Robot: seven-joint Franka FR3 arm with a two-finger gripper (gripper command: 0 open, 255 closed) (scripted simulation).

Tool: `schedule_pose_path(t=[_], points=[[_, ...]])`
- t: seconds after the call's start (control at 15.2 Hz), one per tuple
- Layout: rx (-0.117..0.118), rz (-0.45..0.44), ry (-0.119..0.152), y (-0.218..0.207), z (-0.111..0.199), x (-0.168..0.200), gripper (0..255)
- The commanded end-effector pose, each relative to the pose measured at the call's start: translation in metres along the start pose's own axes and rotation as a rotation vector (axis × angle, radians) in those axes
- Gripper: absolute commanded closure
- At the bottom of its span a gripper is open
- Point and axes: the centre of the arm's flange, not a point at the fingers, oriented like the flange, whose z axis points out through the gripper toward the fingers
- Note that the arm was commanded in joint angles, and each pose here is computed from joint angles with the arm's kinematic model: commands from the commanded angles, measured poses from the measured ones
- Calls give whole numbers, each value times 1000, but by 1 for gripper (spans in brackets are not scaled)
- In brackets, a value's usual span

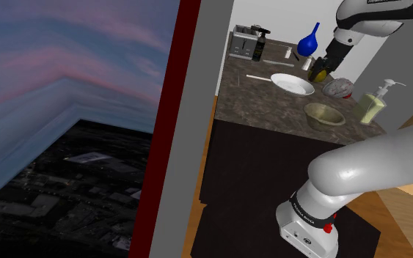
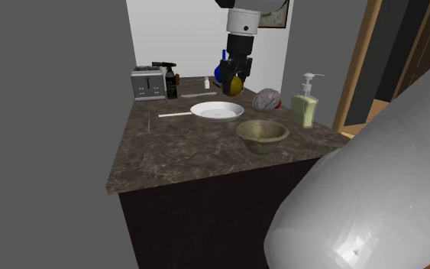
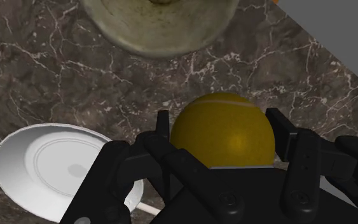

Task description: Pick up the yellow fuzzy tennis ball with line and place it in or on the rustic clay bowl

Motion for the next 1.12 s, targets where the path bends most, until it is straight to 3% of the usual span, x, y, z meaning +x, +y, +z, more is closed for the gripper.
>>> schedule_pose_path(t=[0.0, 0.46, 1.06], points=[[0, -1, 0, 10, -4, -24, 255], [0, -1, 0, 53, -16, -104, 255], [0, -1, 0, 53, 31, -110, 255]])
